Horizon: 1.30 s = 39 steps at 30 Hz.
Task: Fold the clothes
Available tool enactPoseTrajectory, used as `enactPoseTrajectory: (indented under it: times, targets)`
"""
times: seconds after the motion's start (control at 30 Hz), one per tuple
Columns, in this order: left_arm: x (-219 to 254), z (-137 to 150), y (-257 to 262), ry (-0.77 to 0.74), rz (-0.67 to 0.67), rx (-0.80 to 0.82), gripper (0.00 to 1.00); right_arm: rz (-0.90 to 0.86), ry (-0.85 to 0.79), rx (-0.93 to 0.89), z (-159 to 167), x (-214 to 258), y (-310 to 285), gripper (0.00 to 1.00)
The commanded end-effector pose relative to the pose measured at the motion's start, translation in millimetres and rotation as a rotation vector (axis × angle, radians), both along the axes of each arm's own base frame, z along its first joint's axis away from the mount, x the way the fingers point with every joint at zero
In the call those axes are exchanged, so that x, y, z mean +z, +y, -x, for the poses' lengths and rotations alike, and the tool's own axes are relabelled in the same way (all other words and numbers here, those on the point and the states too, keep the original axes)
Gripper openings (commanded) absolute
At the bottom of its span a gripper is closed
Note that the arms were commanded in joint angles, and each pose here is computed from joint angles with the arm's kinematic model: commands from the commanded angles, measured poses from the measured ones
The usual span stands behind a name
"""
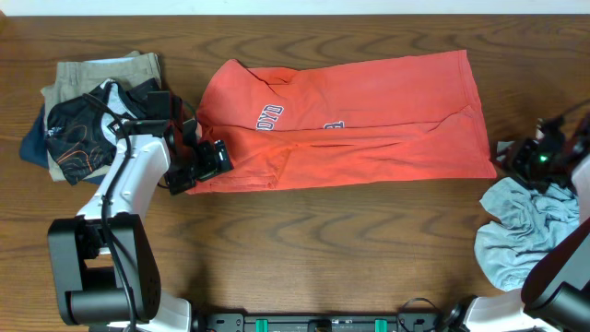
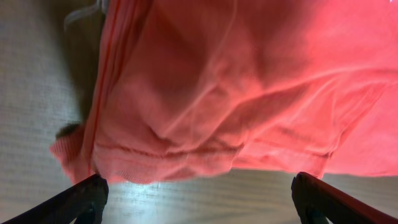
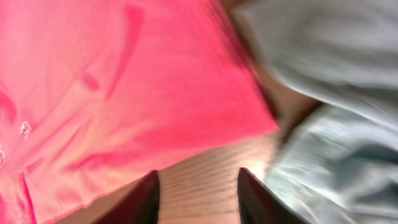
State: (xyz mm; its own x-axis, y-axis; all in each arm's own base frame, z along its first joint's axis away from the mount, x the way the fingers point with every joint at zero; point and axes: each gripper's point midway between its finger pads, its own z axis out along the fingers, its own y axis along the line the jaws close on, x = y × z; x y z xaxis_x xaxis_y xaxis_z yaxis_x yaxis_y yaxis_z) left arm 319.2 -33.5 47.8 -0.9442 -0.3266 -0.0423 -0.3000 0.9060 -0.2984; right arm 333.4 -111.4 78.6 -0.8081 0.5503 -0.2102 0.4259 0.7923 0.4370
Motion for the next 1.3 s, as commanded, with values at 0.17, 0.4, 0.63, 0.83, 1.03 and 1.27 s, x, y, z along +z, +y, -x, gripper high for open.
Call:
enactPoseTrajectory:
  times: [0.17,0.4,0.63,0.83,1.03,1.27]
  targets:
    - [3,-7,0,-0.036,-0.005,-0.012,0.95,0.174,0.113,0.027,9,-32,-4,0.02]
    - [3,-7,0,-0.033,-0.005,-0.012,0.95,0.291,0.227,-0.144,34,-54,-35,0.01]
    - [3,-6,0,-0.029,-0.005,-0.012,0.95,0.306,0.232,-0.174,47,-73,-41,0.01]
    - [2,-3,0,-0.019,-0.004,-0.012,0.95,0.450,0.411,-0.447,98,-81,-81,0.01]
    - [2,-1,0,-0.009,-0.004,-0.012,0.96,0.484,0.500,-0.816,148,-75,-128,0.23]
    - [2,-1,0,-0.009,-0.004,-0.012,0.95,0.247,0.277,-0.822,126,-76,-149,0.18]
